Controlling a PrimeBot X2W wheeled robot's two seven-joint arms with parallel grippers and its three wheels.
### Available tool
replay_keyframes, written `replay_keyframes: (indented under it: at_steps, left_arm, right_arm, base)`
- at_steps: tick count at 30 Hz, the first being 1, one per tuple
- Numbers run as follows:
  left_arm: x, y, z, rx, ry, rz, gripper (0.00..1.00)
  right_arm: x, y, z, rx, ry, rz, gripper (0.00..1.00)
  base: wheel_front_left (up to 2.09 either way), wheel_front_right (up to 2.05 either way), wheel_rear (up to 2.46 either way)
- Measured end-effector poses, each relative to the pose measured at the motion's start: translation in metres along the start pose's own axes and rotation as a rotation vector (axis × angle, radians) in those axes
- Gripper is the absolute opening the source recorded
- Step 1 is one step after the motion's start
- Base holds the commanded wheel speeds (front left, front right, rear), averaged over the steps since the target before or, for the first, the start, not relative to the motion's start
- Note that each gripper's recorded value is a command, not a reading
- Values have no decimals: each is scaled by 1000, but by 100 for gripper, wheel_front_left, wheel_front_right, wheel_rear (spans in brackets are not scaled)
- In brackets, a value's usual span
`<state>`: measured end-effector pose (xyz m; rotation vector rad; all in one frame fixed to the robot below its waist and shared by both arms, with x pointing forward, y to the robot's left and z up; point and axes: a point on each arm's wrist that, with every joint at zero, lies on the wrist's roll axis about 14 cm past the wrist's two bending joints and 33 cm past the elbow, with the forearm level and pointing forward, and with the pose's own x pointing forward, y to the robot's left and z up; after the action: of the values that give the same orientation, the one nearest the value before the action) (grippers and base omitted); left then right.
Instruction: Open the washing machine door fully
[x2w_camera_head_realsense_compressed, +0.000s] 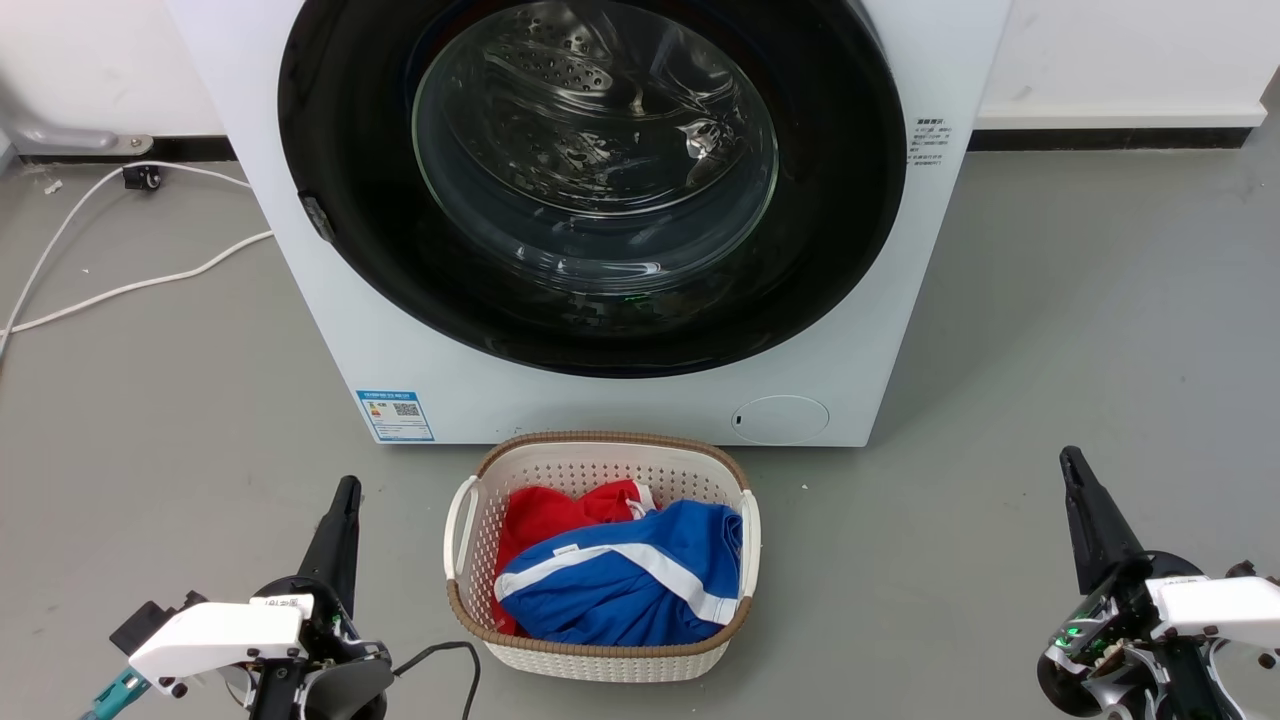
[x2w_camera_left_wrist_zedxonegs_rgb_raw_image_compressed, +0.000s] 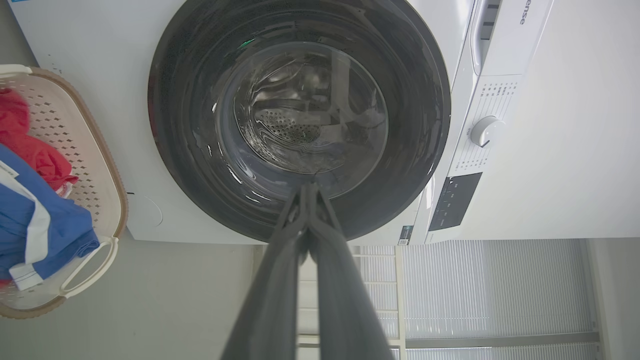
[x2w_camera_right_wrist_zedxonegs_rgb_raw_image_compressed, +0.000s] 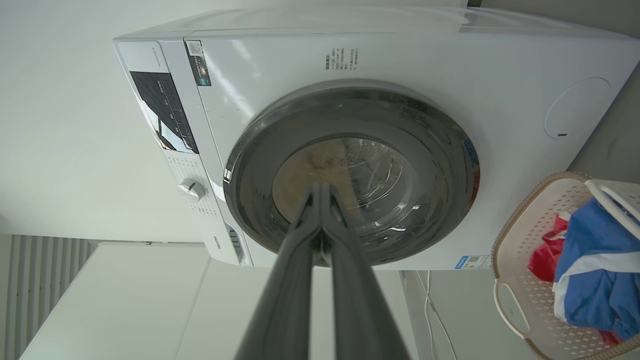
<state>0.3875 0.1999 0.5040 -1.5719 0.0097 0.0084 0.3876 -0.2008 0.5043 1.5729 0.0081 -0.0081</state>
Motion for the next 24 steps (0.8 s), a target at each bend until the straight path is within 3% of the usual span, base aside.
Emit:
replay_keyframes:
  at_steps: [24]
  left_arm:
    - [0,0,0,-1,0,0,0]
  right_arm:
    - [0,0,0,1,-1,0,0]
  base:
    - [0,0,0]
